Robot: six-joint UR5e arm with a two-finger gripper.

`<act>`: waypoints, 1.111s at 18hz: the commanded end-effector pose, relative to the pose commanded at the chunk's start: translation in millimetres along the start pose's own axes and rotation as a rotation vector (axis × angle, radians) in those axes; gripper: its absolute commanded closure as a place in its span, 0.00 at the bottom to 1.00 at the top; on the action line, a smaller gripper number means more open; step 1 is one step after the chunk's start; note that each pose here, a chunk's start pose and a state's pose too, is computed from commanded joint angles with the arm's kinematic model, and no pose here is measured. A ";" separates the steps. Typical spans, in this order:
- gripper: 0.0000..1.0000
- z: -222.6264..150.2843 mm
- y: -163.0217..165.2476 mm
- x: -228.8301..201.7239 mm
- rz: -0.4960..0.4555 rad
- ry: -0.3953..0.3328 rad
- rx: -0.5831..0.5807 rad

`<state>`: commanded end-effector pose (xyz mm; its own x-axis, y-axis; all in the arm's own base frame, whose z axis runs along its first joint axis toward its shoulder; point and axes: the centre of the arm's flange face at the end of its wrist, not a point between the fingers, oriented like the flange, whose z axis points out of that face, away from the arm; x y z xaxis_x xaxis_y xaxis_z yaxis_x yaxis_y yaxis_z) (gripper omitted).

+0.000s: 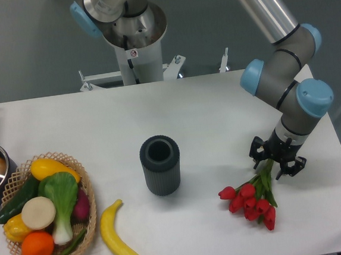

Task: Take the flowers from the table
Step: 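Lower the gripper onto the tulip stems and close it, then lift the gripped tulip bouquet up off the table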

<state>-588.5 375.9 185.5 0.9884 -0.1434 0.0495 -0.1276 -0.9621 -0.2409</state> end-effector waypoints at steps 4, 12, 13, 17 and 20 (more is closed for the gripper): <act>0.56 0.5 0.5 1.9 -0.002 0.003 -0.001; 0.75 -3.2 -0.1 5.0 -0.002 0.002 0.003; 0.75 -4.5 0.6 4.6 -0.003 0.000 0.003; 0.75 -21.0 -5.5 7.3 0.005 -0.023 0.010; 0.75 -51.0 -20.4 15.5 0.029 -0.066 0.021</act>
<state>-574.7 381.5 240.5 0.9877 -0.1548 -0.0221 -0.1551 -0.9527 -0.2612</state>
